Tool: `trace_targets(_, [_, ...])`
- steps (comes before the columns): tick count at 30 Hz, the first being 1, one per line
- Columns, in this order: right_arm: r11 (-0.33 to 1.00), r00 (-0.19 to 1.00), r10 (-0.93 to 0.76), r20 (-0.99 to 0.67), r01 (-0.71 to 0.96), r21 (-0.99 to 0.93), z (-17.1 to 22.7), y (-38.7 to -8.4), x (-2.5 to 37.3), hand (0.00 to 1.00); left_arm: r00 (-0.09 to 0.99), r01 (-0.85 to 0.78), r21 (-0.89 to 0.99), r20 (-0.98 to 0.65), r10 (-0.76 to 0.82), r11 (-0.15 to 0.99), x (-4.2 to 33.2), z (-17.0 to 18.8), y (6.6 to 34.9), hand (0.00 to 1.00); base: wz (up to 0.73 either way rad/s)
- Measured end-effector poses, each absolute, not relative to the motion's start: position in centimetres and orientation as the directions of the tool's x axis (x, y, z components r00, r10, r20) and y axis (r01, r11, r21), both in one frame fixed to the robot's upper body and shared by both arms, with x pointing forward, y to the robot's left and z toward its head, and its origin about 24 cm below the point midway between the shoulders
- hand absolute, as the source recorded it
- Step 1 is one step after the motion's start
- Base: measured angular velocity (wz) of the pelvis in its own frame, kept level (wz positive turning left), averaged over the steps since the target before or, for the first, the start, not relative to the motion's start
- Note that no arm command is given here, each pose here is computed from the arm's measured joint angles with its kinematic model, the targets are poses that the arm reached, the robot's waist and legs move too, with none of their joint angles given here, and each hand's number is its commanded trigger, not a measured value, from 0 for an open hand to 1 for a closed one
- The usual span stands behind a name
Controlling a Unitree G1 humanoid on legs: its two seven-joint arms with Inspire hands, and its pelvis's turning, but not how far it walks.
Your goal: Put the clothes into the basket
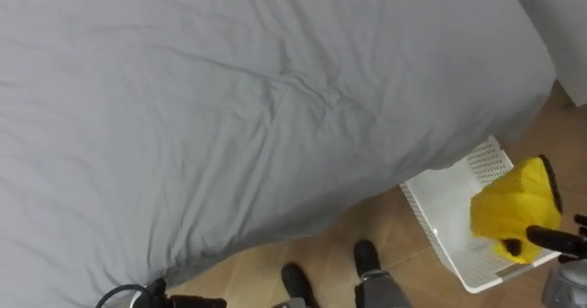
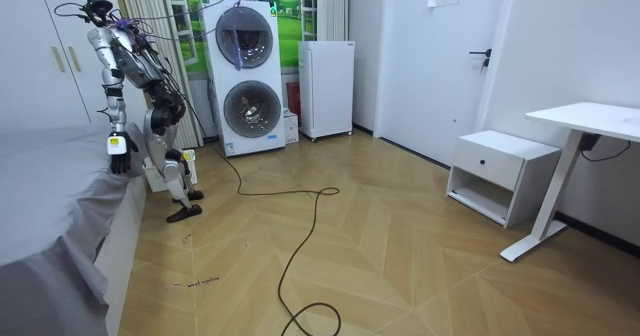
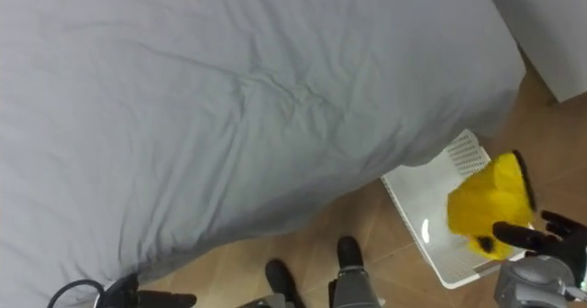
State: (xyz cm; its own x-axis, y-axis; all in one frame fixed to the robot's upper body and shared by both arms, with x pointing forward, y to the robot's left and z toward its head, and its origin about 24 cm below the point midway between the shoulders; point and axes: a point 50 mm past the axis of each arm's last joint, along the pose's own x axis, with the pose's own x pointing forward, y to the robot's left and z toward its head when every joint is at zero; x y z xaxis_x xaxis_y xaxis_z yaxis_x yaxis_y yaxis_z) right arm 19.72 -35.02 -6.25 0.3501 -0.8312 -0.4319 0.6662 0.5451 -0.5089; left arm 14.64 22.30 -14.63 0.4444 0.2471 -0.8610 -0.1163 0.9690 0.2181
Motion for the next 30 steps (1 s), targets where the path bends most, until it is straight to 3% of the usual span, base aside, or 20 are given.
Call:
trace_targets(18, [0.541, 0.303, -0.824, -0.479, 0.671, -0.507, -7.3, -34.9, 18.3, 0.00, 0.467, -0.122, 0.230, -0.845, 0.260, 0.965, 14.9, -14.3, 23.0, 0.00, 0.04])
trace_targets(24, [0.547, 0.275, -0.817, -0.506, 0.647, -0.531, -8.5, -34.5, 16.5, 0.00, 0.433, -0.105, 0.245, -0.861, 0.266, 0.964, 13.3, -14.9, 23.2, 0.00, 0.10])
trace_targets(30, [0.590, 0.232, -0.770, -0.594, 0.614, -0.525, -11.1, -32.2, 13.5, 0.00, 0.419, -0.009, 0.293, -0.867, 0.270, 0.956, 11.0, -15.3, 23.4, 0.00, 0.28])
